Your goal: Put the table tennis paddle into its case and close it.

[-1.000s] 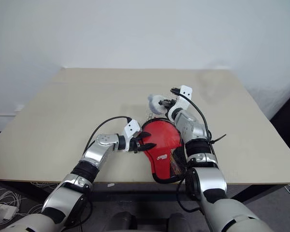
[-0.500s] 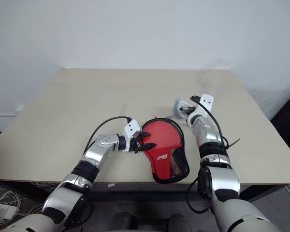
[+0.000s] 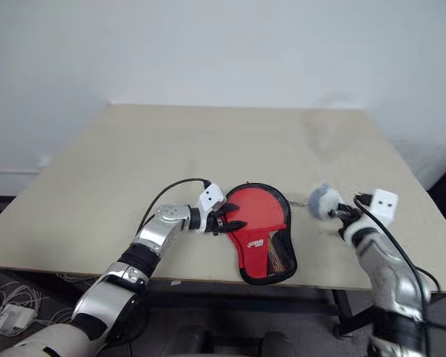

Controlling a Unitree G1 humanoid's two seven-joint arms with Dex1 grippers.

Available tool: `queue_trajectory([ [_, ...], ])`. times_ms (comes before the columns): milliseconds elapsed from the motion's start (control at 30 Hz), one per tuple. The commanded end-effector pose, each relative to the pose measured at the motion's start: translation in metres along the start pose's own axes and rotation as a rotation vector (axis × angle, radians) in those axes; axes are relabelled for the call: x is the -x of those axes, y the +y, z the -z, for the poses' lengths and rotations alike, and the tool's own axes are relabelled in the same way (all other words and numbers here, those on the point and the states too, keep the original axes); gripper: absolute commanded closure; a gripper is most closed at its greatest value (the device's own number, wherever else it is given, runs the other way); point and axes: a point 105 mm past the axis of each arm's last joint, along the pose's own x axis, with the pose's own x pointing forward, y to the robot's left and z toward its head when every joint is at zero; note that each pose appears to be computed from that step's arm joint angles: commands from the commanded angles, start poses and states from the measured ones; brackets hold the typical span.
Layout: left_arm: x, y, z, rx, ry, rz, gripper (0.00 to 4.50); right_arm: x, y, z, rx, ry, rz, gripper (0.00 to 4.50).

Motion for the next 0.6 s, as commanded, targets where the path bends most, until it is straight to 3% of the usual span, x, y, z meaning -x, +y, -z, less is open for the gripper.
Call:
queue_trajectory([
  [33, -0.004, -0.009, 0.026, 0.045, 0.096, 0.047, 1.41, 0.038, -0.011, -0.017, 0.057, -0.052, 0.007, 4.47],
  [133, -0.007, -0.010, 0.025, 0.040, 0.102, 0.065, 1.41, 0.067, -0.011, -0.003, 0.078, 0.001, -0.027, 4.47],
  [433, -0.015, -0.014, 0.022, 0.026, 0.108, 0.102, 1.41, 0.139, 0.030, 0.024, 0.215, 0.143, -0.237, 4.47],
  [600, -0.017, -0.014, 0.021, 0.025, 0.112, 0.114, 1.41, 0.167, 0.029, 0.041, 0.221, 0.220, -0.218, 4.47],
])
